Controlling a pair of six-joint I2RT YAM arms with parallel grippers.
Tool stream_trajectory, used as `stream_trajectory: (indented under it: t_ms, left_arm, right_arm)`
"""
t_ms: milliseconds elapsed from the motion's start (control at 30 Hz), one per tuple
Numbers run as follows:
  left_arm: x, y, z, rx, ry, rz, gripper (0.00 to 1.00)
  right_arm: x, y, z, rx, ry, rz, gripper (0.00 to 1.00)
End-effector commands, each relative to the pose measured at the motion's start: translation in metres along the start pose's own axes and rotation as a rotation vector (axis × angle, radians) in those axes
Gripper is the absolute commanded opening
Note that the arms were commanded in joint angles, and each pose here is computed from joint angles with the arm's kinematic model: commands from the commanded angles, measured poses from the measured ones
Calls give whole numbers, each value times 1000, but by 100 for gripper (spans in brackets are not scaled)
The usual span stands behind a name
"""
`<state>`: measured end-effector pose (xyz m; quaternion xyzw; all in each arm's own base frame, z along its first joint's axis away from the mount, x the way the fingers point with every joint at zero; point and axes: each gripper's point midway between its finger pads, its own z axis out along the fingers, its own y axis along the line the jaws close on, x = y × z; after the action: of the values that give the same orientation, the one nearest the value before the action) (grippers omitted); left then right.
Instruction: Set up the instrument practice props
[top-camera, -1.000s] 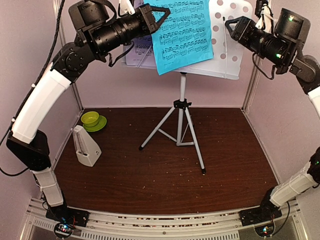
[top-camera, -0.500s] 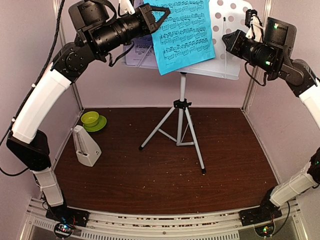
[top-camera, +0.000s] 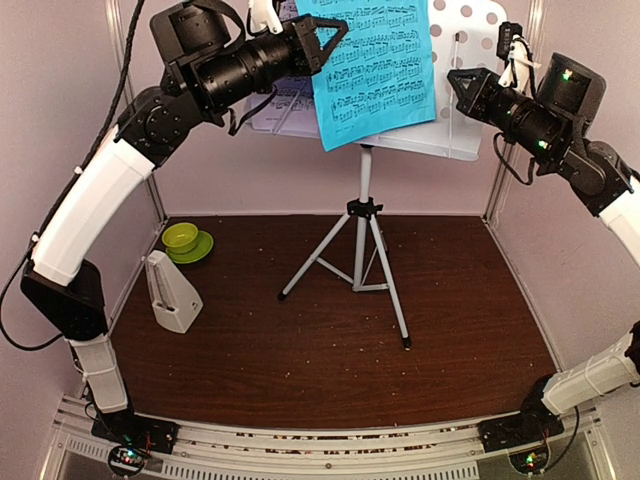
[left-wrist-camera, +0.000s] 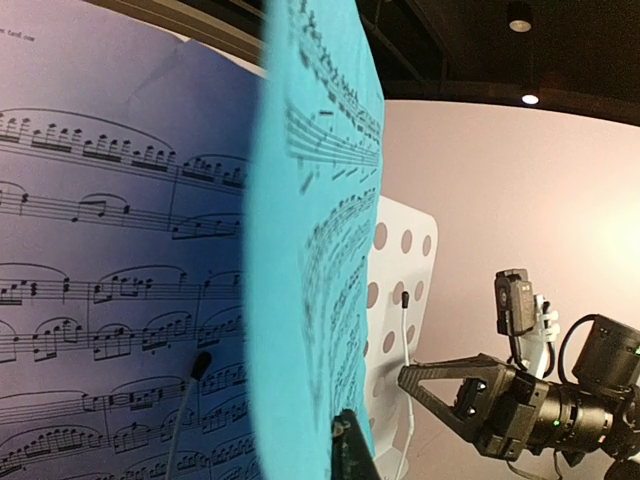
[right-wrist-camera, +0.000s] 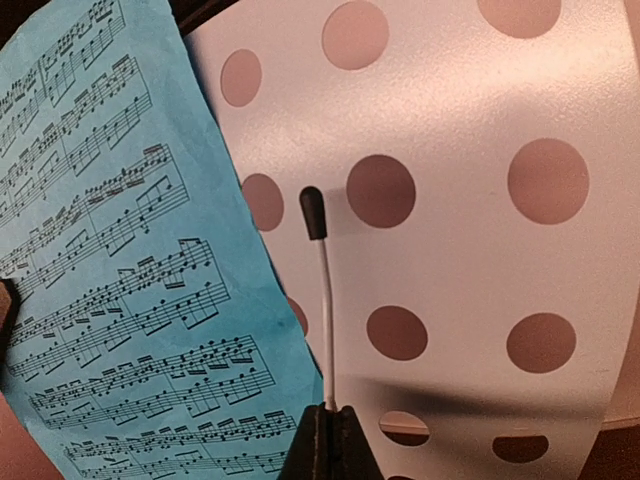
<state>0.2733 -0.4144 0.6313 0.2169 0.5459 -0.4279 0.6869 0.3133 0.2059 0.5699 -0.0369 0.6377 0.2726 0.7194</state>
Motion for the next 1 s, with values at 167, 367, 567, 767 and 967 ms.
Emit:
stream_trajectory:
  t_ms: [167,367,567,767,967]
  left_arm:
    - [-20,-9,12,69,-122,111,0]
    - [-12,-20,24,135,-158,168,0]
    - [-5,-22,31,143,-170,238,0]
    - [-1,-25,35,158,-187,314,7]
    - [5,-30,41,186,-202,328,8]
  right_arm:
    - [-19,18,-11,-112,-67,-102,0]
    - [-14,19,-13,-132,-63,-106,0]
    - [-10,23,-13,-155,-55,-120,0]
    - [-7,26,-11,-173,-49,-123,0]
    - [-5,28,-9,-189,-46,-114,0]
